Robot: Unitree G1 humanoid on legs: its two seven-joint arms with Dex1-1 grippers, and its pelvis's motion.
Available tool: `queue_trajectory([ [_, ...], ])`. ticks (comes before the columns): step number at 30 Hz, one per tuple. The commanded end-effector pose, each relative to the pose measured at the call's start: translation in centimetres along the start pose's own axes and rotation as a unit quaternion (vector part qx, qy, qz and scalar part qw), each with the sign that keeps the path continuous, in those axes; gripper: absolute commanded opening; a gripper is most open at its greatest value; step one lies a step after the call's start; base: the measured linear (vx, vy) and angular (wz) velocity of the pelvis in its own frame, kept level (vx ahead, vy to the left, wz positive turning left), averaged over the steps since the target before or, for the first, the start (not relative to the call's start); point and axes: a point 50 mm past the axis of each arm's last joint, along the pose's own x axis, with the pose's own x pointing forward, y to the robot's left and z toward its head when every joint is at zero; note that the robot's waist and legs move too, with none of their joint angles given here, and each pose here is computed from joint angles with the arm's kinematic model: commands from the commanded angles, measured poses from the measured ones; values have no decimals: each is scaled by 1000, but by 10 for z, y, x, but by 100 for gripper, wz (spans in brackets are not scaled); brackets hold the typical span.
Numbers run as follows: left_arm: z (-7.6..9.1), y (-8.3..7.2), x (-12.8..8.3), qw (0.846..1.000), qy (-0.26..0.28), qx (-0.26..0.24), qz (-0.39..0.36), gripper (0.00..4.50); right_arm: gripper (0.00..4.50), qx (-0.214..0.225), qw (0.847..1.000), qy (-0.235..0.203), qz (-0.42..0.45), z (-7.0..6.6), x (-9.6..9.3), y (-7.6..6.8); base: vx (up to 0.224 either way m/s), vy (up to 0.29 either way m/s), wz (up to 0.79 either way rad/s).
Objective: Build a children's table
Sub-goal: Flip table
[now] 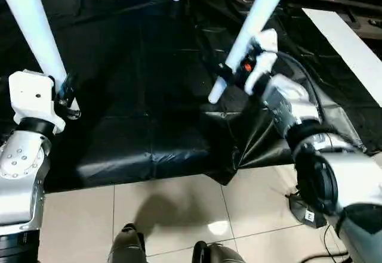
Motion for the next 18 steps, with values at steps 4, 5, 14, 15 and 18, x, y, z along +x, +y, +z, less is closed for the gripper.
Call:
queue_trajectory([
  [4, -15, -10, -14, 996, 50, 58, -41, 155, 310, -19, 995, 8, 99, -20, -3, 22, 0, 0, 0],
  [5, -14, -8, -16, 996, 51, 62, -39, 155, 300, -18, 995, 5, 103, -21, -4, 23, 0, 0, 0],
  [14, -4, -9, -39, 998, 48, 24, -28, 226, 257, -37, 996, -6, 76, -33, -17, 28, 0, 0, 0],
  [15, -4, -8, -39, 998, 48, 24, -27, 226, 257, -37, 997, -7, 72, -33, -17, 28, 0, 0, 0],
  [18, -4, -6, -40, 999, 47, 13, -6, 271, 292, -29, 999, -26, 26, -28, -17, 21, 0, 0, 0],
])
